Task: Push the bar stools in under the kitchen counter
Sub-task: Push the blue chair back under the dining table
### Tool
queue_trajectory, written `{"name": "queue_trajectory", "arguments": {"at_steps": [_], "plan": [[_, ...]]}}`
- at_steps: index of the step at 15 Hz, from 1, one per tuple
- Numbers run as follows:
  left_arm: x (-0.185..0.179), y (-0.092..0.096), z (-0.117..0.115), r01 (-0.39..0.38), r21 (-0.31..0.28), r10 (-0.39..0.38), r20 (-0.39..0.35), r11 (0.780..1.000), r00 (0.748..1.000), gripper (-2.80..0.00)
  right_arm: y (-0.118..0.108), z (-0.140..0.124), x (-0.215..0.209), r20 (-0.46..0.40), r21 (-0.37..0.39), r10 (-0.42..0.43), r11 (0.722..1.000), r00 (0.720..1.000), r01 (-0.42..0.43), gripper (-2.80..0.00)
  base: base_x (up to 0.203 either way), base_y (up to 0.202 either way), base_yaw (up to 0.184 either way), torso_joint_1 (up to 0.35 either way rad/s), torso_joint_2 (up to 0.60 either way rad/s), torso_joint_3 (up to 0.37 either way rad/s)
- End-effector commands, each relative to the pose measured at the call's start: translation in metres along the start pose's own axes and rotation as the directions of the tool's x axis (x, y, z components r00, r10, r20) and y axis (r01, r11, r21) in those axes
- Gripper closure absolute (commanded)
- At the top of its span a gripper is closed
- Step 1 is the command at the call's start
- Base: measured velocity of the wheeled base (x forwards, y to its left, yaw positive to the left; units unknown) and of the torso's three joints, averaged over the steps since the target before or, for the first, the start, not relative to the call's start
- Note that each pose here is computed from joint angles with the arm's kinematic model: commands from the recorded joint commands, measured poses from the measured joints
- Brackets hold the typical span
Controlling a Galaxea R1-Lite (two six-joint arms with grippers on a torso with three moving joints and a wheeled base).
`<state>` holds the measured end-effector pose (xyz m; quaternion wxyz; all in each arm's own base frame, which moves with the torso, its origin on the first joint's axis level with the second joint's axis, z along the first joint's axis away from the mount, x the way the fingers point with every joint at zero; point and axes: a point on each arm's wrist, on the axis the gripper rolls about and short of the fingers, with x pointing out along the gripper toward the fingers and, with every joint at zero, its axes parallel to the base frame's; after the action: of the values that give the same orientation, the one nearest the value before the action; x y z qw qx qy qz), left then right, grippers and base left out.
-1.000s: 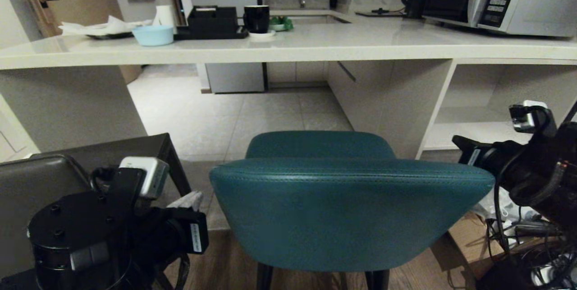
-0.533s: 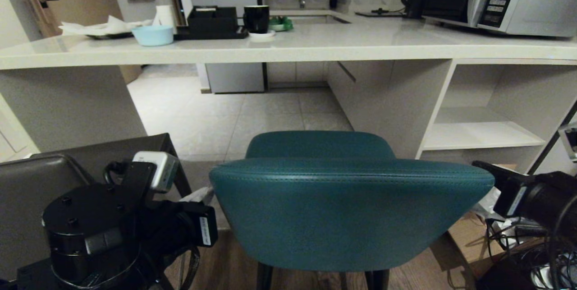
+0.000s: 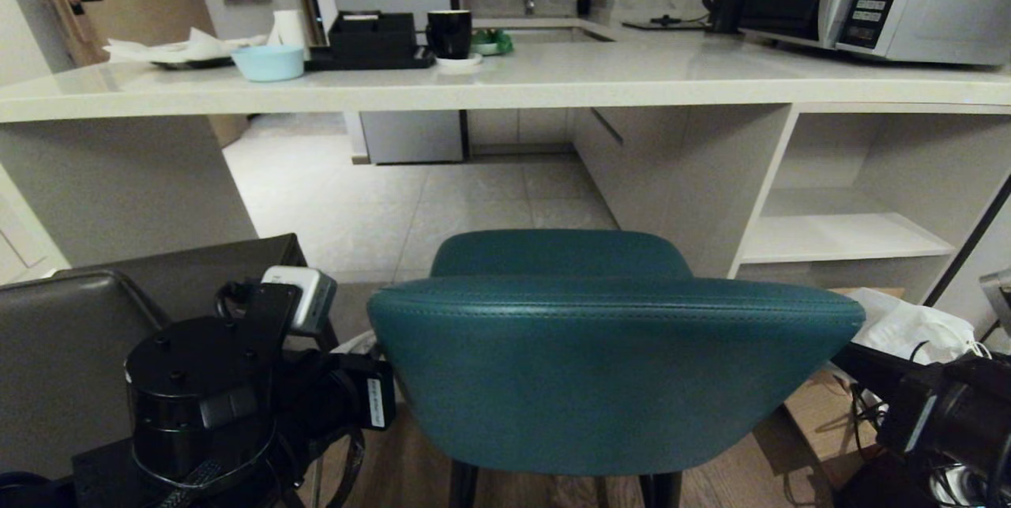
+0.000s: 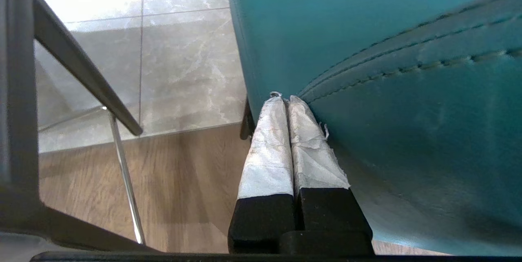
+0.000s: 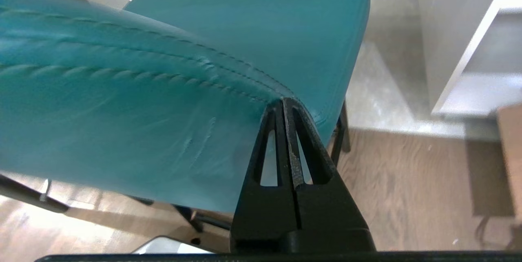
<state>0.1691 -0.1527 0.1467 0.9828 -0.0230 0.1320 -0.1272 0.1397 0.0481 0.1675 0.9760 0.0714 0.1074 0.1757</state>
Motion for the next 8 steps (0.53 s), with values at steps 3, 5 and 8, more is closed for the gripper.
{"name": "queue_trajectory", "arguments": {"at_steps": [3, 5, 8], "plan": [[-0.004, -0.004, 0.002, 0.032, -0.005, -0.032, 0.013, 0.999, 0.999, 0.0, -0.002, -0.003, 0.035, -0.066, 0.02, -0.005, 1.0, 0.998, 0.007, 0.0, 0.0, 0.0, 0.0, 0.0, 0.0, 0.0], [-0.006, -0.01, 0.005, 0.059, -0.007, -0.059, 0.025, 0.998, 0.998, 0.0, -0.002, -0.001, 0.052, -0.052, 0.019, -0.003, 1.0, 0.999, 0.004, 0.0, 0.0, 0.0, 0.0, 0.0, 0.0, 0.0], [-0.01, -0.02, 0.005, 0.1, 0.001, -0.1, 0.023, 0.995, 0.995, 0.0, -0.002, 0.003, 0.07, -0.042, 0.014, 0.001, 1.0, 0.999, 0.0, 0.0, 0.0, 0.0, 0.0, 0.0, 0.0, 0.0]]}}
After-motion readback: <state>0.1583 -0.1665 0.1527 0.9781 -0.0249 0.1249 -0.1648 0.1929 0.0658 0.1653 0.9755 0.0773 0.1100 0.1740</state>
